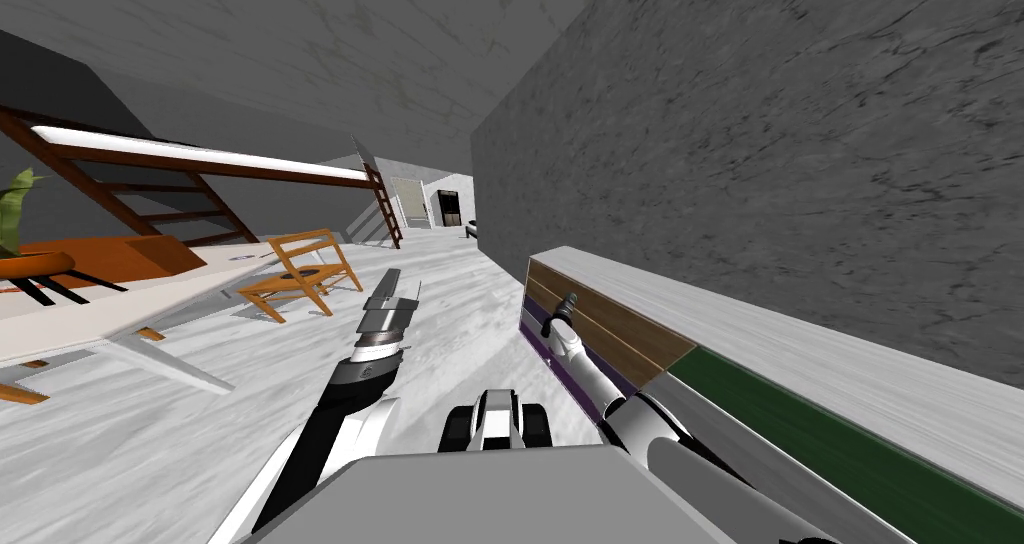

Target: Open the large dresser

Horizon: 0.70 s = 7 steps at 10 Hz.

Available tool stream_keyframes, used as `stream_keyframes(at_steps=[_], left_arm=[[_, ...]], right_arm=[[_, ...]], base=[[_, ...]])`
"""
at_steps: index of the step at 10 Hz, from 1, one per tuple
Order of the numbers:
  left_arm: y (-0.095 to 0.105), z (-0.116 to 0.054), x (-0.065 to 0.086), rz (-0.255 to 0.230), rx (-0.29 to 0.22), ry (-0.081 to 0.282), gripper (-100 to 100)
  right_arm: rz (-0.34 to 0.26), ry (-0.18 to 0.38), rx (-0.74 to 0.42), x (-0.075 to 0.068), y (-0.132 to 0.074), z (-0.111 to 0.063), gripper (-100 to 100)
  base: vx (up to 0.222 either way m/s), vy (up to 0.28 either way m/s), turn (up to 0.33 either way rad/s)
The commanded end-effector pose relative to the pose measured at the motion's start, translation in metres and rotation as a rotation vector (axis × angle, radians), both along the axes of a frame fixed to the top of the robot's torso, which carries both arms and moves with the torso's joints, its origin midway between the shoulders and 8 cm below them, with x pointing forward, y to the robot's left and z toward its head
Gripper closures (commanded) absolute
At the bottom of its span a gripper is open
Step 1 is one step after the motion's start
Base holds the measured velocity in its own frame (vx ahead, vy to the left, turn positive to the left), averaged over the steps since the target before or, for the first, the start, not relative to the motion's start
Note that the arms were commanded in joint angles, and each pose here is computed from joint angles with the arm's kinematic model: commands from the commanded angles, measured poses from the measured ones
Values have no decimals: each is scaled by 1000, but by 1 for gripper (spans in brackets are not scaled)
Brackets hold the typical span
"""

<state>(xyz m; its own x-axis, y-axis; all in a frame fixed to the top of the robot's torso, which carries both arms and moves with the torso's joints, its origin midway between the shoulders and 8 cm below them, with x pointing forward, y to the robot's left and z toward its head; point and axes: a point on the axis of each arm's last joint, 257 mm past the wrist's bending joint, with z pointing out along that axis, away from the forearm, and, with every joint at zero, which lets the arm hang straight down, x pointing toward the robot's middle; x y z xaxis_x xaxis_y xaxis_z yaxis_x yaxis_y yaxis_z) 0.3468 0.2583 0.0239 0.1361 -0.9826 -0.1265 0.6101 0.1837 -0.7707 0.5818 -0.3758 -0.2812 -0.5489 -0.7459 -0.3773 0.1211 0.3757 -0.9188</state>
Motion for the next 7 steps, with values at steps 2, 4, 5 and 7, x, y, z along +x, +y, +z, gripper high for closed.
stream_keyframes(at_steps=[2, 4, 5, 7], left_arm=[[0, 0, 0, 0, 0, 0, 0], [0, 0, 0, 0, 0, 0, 0], [0, 0, 0, 0, 0, 0, 0], [0, 0, 0, 0, 0, 0, 0]], right_arm=[[-67, -14, -9, 7, -20, 10, -100], [-107, -12, -40, 10, -35, 15, -100], [-114, -1, -53, 7, -37, 12, -100], [-151, -25, -70, 10, -48, 26, -100]], base=[[-67, -50, 121], [-67, -35, 121], [-62, -38, 88], [-61, -41, 122]])
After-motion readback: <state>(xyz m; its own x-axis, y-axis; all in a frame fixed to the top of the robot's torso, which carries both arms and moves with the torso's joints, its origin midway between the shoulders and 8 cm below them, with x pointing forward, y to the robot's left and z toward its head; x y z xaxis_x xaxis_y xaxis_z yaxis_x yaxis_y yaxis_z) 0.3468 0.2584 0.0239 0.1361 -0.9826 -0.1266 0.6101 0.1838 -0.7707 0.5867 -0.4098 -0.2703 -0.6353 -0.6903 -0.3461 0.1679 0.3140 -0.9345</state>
